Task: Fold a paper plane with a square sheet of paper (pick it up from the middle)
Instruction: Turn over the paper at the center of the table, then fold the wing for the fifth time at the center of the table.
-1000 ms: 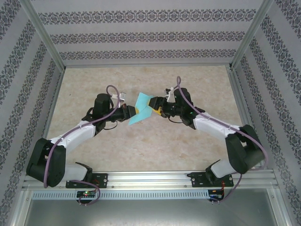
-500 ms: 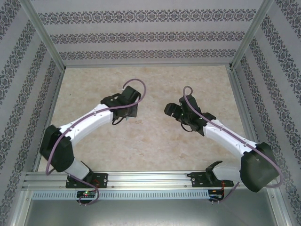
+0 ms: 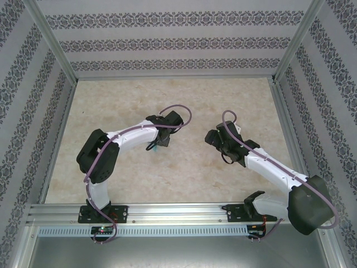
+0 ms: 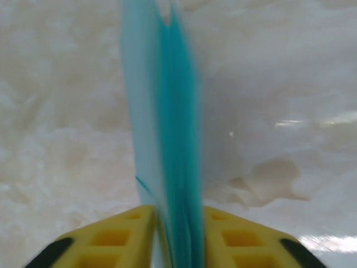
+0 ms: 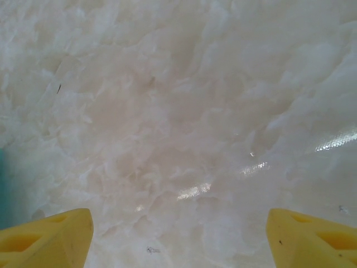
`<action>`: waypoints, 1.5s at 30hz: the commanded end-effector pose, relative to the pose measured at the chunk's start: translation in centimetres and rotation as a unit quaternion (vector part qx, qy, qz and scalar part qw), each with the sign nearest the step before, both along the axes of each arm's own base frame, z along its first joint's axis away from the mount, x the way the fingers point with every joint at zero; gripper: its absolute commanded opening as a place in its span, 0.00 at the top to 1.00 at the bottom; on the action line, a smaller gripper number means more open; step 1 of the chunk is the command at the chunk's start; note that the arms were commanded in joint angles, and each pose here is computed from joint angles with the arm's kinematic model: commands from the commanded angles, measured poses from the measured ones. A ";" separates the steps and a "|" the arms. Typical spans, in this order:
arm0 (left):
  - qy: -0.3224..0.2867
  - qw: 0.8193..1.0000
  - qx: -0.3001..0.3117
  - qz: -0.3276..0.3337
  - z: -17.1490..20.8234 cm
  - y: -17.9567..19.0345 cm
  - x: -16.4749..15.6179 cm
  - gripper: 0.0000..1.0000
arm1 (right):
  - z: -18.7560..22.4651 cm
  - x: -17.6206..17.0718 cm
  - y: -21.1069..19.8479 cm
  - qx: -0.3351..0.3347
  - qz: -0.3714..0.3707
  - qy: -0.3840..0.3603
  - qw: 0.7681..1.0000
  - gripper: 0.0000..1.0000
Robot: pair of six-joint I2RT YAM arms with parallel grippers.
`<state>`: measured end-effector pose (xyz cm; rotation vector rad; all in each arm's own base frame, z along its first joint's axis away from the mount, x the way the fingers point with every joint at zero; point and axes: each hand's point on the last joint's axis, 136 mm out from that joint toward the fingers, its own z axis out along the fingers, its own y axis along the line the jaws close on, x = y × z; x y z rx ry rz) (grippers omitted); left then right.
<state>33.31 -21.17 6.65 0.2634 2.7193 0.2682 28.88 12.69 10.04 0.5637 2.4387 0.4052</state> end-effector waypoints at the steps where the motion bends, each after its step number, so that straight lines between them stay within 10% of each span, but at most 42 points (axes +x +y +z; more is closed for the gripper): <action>1: -0.004 0.993 -0.115 -0.023 1.9 -4.4 0.2 0.61 | 0.1 -0.2 -0.6 -0.004 -0.012 -0.005 1.000 0.19; 13: -0.025 0.954 -0.296 0.042 6.4 -1.0 1.0 0.23 | 1.6 0.9 8.6 0.029 0.109 -0.025 0.993 0.23; 20: -0.037 0.929 -0.323 0.174 4.0 8.0 0.5 0.12 | 1.3 1.5 21.8 0.071 0.222 -0.011 0.972 0.59; 26: -0.038 0.910 -0.347 0.225 2.5 11.4 -0.4 0.02 | -0.9 2.3 28.2 0.090 0.254 0.016 0.963 0.70; 45: -0.010 0.900 -0.393 0.188 1.8 10.1 -0.1 0.00 | -10.8 -0.9 23.3 -0.026 0.360 0.153 0.920 0.69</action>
